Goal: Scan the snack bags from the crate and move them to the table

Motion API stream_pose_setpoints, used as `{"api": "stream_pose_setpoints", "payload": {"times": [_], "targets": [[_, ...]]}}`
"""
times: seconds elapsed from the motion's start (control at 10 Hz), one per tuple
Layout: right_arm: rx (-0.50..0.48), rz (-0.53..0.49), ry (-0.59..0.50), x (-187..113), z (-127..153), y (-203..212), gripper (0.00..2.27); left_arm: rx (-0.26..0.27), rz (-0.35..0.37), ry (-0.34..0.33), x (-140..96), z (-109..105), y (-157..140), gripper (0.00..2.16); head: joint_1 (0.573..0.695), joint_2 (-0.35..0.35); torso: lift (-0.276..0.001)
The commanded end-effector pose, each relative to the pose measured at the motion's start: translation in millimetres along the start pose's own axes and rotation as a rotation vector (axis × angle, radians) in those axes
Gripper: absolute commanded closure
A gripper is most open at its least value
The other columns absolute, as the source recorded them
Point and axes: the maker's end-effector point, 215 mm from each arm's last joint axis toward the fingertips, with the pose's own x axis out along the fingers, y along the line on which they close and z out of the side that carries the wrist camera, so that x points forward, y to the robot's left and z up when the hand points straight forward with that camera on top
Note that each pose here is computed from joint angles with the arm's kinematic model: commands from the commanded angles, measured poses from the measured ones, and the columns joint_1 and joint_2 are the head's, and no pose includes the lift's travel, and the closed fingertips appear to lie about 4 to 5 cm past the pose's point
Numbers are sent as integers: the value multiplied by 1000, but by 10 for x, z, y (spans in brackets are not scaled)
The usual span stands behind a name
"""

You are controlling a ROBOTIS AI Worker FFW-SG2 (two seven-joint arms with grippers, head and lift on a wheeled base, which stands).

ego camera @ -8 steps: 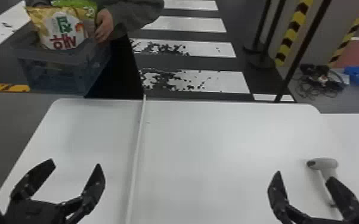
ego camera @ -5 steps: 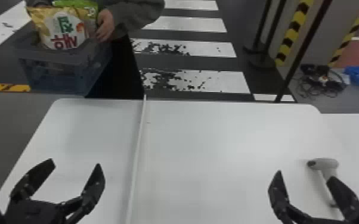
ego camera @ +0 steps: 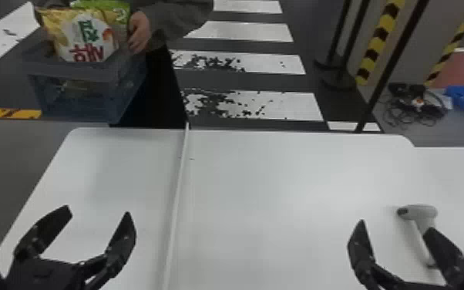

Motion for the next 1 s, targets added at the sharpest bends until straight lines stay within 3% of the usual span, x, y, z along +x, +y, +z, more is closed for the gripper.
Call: {"api": "stream_pose_setpoints", "payload": {"times": [0.0,0.9], "targets": [[-1,0,0,-3,2,-4,107,-2,-2,0,0,0,-4,83,695,-47,-95],[10,0,-23,-38,65,-3,107,-5,-4,-9,-12,42,-17,87,695,-52,-95]]}}
